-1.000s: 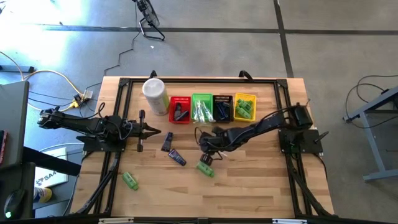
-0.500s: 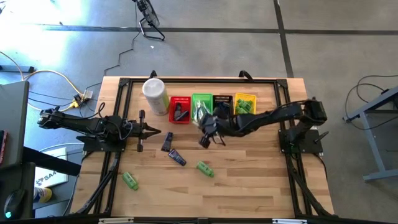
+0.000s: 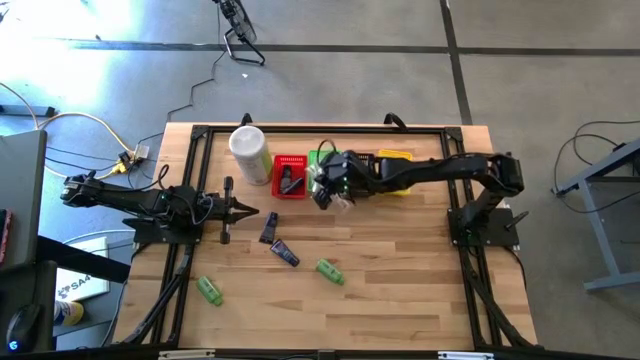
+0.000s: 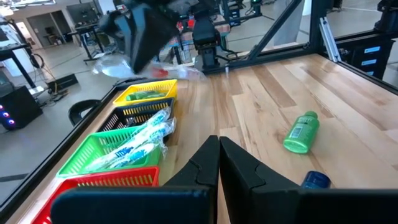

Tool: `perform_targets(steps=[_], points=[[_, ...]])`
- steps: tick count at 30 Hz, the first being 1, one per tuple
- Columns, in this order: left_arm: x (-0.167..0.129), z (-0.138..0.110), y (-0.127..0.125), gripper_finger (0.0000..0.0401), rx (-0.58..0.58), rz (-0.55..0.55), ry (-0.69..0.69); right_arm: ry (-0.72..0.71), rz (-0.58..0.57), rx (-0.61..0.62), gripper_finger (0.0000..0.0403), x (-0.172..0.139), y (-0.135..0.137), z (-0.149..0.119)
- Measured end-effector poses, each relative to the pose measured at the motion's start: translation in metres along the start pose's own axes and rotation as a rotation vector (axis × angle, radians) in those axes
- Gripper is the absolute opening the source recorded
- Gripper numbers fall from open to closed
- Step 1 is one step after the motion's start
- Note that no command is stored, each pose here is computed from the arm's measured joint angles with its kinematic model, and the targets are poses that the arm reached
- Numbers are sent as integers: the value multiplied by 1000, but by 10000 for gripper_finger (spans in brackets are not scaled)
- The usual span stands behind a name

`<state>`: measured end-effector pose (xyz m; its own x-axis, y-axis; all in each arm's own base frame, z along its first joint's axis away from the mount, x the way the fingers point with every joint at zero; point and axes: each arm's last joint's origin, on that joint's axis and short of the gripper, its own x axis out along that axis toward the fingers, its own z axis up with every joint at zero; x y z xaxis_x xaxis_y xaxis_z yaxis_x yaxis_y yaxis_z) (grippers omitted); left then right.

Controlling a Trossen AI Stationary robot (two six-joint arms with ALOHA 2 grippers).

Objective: Pick & Place Travel size toiletries
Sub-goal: Put the red toothbrush into the green bin

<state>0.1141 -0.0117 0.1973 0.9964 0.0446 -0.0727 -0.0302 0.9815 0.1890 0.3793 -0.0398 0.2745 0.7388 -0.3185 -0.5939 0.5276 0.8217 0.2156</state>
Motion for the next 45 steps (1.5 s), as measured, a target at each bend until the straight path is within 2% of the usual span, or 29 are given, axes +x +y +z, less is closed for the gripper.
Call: perform_targets(steps=[7, 11, 20, 26, 33, 40, 45], points=[[0, 0, 0, 8, 2, 10, 1, -33, -28, 42, 17, -8, -9, 28], [0, 0, 1, 8, 2, 28, 4, -40, -37, 96, 17, -7, -14, 31], [0, 2, 1, 8, 29, 39, -12, 18, -53, 194, 16, 23, -37, 28], [0, 5, 2, 8, 43, 46, -46, 67, -73, 214, 16, 29, -37, 39], [0, 5, 2, 8, 53, 57, -44, 141, -125, 197, 16, 50, -38, 38], [0, 4, 2, 8, 53, 60, -35, 210, -184, 191, 16, 82, -57, 25], [0, 3, 2, 8, 55, 58, -23, 253, -196, 212, 16, 89, -69, 22]])
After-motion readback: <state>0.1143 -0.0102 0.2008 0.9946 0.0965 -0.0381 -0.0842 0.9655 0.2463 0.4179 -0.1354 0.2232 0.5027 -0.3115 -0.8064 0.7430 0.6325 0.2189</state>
